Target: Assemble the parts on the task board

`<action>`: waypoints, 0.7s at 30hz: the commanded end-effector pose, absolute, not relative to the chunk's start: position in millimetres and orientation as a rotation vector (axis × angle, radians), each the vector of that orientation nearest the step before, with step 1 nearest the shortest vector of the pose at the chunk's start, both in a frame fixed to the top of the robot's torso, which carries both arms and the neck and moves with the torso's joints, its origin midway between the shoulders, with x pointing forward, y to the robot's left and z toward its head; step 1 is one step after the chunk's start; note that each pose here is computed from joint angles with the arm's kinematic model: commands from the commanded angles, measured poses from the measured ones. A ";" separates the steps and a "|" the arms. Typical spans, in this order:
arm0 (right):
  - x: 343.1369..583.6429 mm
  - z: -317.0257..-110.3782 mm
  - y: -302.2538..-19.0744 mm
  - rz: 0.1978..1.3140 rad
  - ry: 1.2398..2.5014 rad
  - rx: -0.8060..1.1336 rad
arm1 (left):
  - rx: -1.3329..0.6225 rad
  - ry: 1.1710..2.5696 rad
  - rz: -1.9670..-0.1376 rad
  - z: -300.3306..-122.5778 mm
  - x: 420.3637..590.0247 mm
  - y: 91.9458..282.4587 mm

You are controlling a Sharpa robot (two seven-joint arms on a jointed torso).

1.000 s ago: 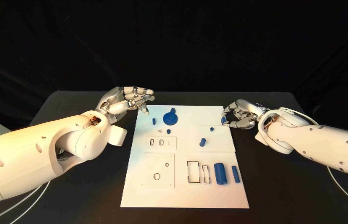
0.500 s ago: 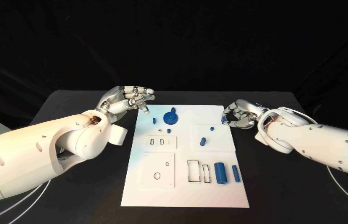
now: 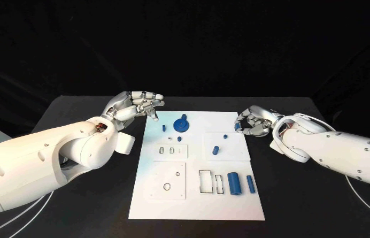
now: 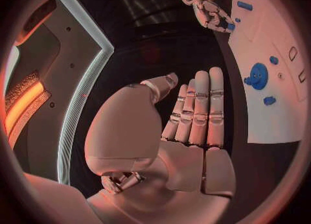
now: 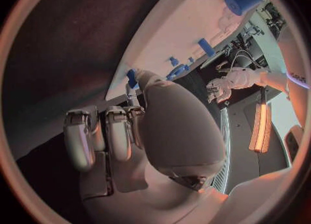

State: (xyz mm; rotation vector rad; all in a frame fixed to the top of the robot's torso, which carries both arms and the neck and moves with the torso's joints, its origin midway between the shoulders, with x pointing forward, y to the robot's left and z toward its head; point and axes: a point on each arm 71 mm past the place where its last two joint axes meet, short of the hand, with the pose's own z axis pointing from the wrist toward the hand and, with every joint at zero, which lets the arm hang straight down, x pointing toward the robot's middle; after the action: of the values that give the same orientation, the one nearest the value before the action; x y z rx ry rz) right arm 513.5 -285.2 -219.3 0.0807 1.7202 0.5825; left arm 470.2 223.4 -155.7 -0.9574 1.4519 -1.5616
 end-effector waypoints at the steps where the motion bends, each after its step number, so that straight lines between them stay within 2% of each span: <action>1: 513.0 -221.8 -285.1 0.562 1.731 0.080 | -0.950 1.453 -1.585 -154.4 469.5 221.7; 21: 506.2 -211.8 -273.0 0.580 1.646 0.150 | -0.952 1.451 -1.580 -154.3 469.3 223.7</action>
State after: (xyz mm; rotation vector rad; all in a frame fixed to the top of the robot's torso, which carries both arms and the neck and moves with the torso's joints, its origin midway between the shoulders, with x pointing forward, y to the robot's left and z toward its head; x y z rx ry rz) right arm 506.1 -272.7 -214.7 0.1183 1.6740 0.5914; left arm 469.9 225.3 -155.6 -0.9585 1.4508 -1.5583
